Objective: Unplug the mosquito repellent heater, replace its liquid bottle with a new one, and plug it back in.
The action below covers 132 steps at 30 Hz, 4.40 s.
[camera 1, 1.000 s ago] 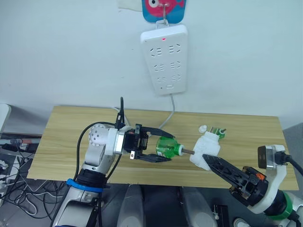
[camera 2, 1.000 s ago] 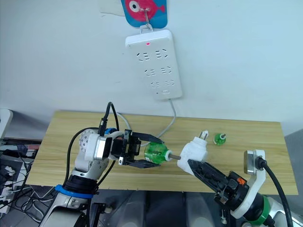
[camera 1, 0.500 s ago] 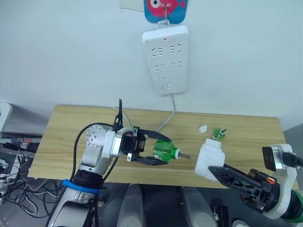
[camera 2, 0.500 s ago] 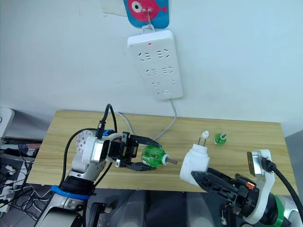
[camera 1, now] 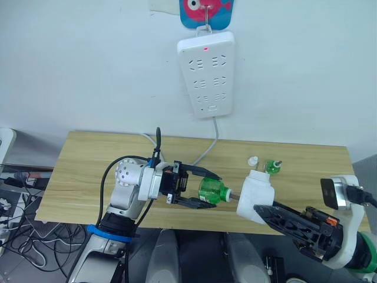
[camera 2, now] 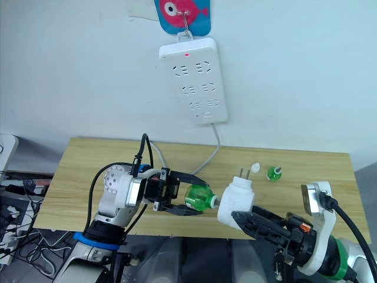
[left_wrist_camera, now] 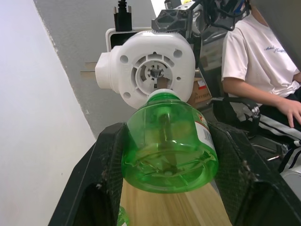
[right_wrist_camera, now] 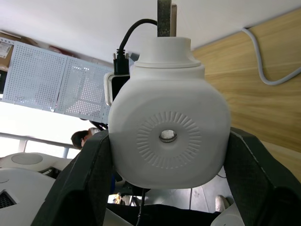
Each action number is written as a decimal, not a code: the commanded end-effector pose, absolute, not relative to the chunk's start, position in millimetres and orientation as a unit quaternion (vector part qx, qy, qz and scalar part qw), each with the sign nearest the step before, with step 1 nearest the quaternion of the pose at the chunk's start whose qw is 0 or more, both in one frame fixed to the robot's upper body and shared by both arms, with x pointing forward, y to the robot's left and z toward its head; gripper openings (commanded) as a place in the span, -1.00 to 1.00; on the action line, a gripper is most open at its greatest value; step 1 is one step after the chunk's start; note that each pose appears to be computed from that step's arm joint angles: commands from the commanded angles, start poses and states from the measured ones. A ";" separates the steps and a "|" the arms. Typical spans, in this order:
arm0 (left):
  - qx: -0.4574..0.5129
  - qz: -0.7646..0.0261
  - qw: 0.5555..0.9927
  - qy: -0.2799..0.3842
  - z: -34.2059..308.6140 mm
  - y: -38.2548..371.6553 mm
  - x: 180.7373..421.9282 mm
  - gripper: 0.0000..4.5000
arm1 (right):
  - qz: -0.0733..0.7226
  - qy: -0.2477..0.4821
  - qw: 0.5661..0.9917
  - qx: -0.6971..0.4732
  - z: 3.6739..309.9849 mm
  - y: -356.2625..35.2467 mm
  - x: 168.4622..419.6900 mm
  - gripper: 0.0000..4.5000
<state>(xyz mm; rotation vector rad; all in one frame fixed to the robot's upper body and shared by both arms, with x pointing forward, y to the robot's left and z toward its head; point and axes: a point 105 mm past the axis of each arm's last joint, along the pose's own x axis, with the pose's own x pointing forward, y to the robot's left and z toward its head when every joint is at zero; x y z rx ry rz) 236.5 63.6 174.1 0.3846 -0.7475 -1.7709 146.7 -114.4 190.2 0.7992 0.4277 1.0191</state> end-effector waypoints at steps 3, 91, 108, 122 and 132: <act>0.168 -0.754 0.546 -0.323 174.3 57.8 234.7 0.00 | 0.483 0.197 0.766 0.376 195.0 -107.0 143.6 0.32; 0.192 -0.750 0.531 -0.344 184.8 41.5 245.7 0.00 | 0.495 0.219 0.778 0.319 190.8 -111.1 162.1 0.32; 0.207 -0.735 0.538 -0.357 187.4 41.3 252.2 0.00 | 0.490 0.220 0.782 0.316 191.1 -122.2 162.5 0.32; 0.242 -0.727 0.514 -0.385 183.5 32.1 244.5 0.00 | 0.491 0.197 0.787 0.318 197.1 -120.5 171.0 0.32; 0.258 -0.732 0.500 -0.384 176.4 33.0 240.3 0.00 | 0.504 0.185 0.784 0.312 202.6 -116.2 172.0 0.32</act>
